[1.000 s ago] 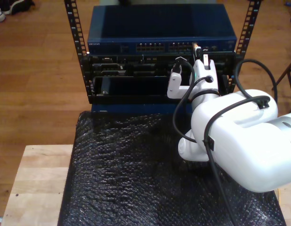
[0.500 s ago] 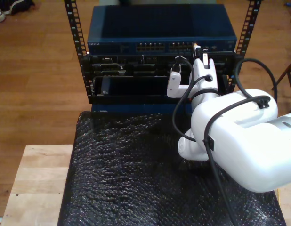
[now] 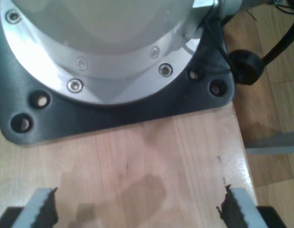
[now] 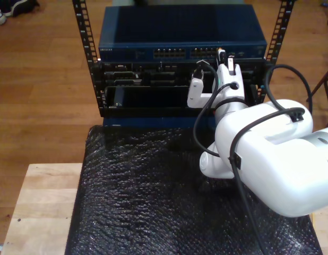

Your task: Grab the cable and plug it in

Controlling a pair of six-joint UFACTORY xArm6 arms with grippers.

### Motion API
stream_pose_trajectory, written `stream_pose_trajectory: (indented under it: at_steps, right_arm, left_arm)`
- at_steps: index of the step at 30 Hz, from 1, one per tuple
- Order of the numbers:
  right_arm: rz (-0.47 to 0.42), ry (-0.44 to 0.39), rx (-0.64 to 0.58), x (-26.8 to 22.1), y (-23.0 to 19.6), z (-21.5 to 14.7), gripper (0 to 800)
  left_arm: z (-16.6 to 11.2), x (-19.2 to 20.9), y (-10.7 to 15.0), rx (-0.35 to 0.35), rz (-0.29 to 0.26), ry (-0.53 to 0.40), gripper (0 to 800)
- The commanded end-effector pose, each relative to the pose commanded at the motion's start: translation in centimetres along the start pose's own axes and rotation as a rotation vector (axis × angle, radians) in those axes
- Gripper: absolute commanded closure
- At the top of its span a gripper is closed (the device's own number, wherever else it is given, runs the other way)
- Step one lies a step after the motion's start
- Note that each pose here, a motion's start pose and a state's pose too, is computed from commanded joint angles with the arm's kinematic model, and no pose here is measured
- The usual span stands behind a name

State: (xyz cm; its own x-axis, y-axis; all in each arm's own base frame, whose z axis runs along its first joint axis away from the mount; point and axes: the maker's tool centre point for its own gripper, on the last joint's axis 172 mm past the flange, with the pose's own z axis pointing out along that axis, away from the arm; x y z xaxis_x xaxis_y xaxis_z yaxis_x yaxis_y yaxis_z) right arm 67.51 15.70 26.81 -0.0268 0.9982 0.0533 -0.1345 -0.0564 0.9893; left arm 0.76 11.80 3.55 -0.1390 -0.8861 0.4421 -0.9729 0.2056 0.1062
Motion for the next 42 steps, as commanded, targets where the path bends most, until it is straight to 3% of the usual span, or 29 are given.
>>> stream_pose_trajectory:
  at_steps: [10, 16, 25, 39, 42]
  right_arm:
    - [0.002, 0.0, 0.017, 0.0, -0.6, 0.3, 797]
    - [-0.003, 0.009, 0.035, 0.0, -1.2, 0.0, 616]
    - [-0.005, 0.044, 0.104, 1.2, -1.3, -1.1, 448]
    - [-0.006, 0.083, 0.278, 1.5, 0.0, -5.3, 366]
    - [0.0, 0.082, 0.33, 0.8, 0.5, -5.7, 307]
  left_arm:
    - [0.0, 0.0, 0.0, 0.0, 0.0, 0.0, 0]
    - [0.0, 0.0, 0.0, 0.0, 0.0, 0.002, 0]
    - [0.0, 0.0, 0.0, 0.0, 0.0, 0.0, 0]
    - [0.0, 0.0, 0.0, 0.0, 0.0, 0.0, 0]
    - [0.0, 0.0, 0.0, 0.0, 0.0, 0.0, 0]
